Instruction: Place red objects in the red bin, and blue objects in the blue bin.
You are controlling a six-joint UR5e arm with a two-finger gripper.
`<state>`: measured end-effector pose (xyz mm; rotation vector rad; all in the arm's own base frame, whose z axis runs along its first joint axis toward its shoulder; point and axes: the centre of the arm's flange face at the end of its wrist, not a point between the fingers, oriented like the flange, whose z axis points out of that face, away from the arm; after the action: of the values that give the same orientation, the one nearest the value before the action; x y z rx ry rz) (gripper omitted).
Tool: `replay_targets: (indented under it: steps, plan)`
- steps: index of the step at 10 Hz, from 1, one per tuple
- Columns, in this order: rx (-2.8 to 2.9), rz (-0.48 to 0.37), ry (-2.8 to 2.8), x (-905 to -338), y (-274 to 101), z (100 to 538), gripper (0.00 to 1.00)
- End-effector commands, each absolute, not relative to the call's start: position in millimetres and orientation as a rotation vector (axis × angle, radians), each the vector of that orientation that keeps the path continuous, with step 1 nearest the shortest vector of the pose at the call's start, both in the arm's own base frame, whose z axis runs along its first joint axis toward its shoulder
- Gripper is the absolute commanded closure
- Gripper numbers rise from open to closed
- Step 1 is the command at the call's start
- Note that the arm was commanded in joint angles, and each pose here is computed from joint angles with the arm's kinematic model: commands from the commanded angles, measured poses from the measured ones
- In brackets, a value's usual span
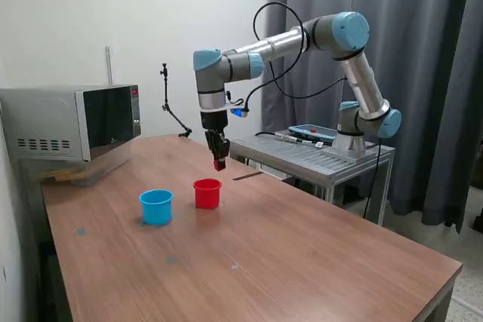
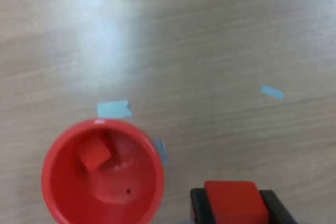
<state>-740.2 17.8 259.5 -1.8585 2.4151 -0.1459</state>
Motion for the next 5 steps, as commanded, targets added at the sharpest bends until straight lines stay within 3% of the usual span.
replay_targets:
  steps: [1, 5]
  plan:
    - [-1.851, -0.116, 2.451, -723.0, 23.8, 248.6, 1.00]
    - [-1.813, -0.021, 2.550, -711.9, 63.2, 226.3, 1.00]
